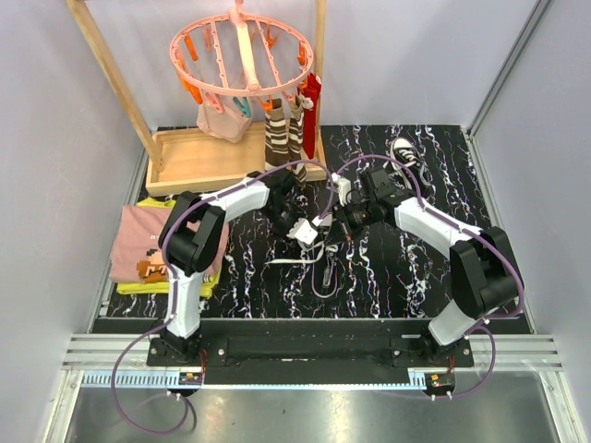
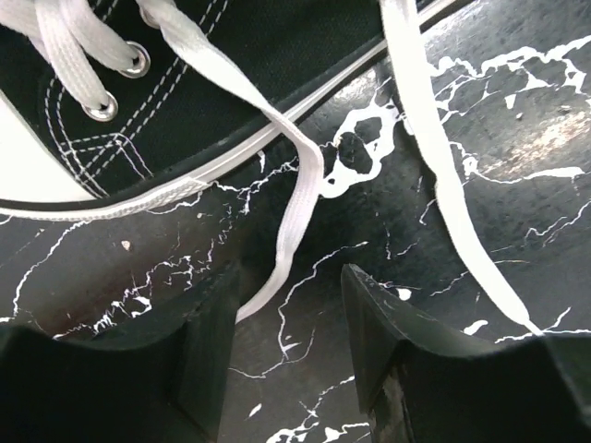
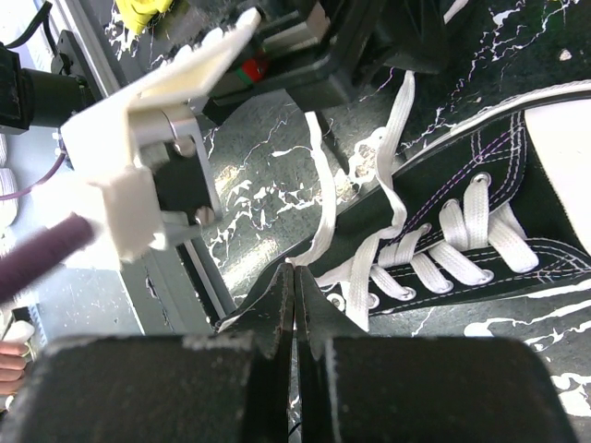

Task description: Tie the shoes

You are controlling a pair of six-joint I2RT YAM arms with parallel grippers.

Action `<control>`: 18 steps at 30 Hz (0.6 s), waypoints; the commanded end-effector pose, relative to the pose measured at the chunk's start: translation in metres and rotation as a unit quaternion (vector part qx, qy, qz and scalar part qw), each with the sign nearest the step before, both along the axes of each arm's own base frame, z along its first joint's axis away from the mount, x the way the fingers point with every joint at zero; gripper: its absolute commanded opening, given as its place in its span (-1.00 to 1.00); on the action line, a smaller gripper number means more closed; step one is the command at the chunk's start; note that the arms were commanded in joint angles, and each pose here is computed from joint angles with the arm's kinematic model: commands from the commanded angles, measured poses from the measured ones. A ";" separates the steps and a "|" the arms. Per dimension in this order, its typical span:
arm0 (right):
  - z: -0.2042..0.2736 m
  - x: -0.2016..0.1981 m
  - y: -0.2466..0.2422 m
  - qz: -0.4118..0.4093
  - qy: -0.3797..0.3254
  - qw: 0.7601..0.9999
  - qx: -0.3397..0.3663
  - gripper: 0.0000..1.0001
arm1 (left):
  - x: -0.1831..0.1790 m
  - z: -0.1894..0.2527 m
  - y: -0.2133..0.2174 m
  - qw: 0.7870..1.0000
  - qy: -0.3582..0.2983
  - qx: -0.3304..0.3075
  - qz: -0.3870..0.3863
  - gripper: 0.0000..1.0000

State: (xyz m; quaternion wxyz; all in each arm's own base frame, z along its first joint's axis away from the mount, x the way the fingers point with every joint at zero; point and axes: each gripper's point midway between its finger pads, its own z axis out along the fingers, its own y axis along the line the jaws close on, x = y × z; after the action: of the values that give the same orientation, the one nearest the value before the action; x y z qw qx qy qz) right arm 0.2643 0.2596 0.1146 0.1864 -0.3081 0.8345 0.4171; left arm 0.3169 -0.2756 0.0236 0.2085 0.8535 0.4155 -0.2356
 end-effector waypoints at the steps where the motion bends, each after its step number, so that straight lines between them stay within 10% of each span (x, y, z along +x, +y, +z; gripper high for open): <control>1: 0.012 0.007 -0.001 -0.007 -0.025 1.000 0.008 -1.00 | 0.007 -0.012 0.002 0.999 -0.020 0.043 -0.012 0.02; 14: 0.015 0.012 -0.001 -0.010 -0.024 1.000 0.012 -1.00 | 0.004 -0.030 0.019 0.987 -0.006 0.142 -0.079 -0.05; 18: 0.015 0.014 0.000 -0.010 -0.022 1.000 0.014 -1.00 | 0.000 -0.037 0.023 0.981 -0.008 0.173 -0.091 -0.54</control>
State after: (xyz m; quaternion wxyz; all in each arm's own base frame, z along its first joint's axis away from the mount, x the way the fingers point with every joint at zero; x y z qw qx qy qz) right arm 0.2674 0.2547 0.1141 0.1867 -0.3000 0.8382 0.4154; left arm 0.3181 -0.2732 0.0177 0.1147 0.8876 0.3930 -0.2110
